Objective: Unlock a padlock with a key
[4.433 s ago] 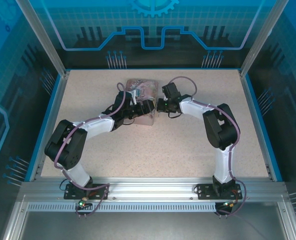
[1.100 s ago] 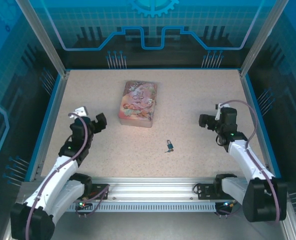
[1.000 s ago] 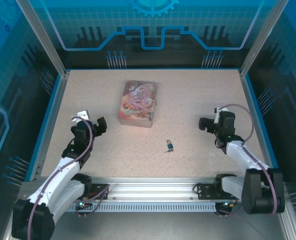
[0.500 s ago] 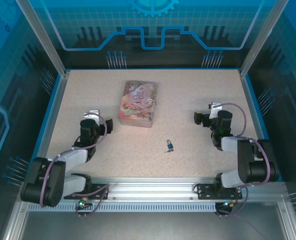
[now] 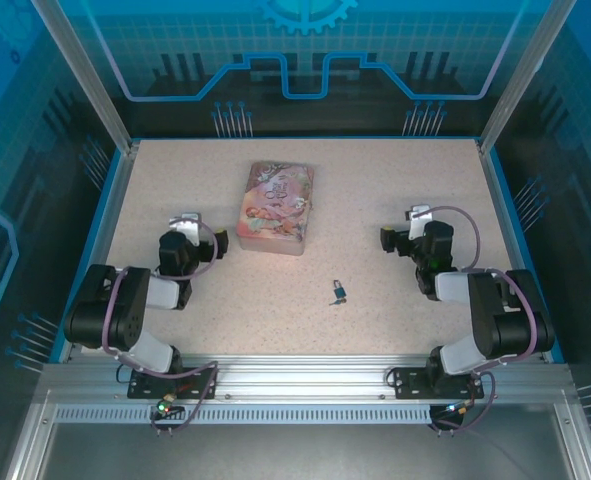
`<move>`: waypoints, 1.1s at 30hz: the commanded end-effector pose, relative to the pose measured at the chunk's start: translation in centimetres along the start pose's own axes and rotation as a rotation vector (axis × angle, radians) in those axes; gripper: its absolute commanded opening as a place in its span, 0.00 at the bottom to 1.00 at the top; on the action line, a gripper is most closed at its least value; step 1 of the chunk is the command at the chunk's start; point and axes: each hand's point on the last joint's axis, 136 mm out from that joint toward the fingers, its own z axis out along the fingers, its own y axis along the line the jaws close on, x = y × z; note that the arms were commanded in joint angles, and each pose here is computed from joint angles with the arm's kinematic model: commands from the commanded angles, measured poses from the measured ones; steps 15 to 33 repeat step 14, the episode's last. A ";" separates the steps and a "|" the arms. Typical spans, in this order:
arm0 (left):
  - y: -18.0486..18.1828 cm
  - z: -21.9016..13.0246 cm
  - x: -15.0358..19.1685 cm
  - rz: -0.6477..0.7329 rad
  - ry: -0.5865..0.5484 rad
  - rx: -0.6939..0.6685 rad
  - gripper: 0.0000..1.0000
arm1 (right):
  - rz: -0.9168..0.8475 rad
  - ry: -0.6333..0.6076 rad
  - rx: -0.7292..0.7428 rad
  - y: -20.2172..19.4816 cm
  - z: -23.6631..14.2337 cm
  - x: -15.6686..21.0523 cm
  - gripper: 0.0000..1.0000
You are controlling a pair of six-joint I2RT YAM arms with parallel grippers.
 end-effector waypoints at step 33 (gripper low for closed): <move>0.5 0.5 -2.0 -0.020 -0.043 -0.009 0.99 | -0.029 -0.042 0.004 0.2 0.3 -1.6 1.00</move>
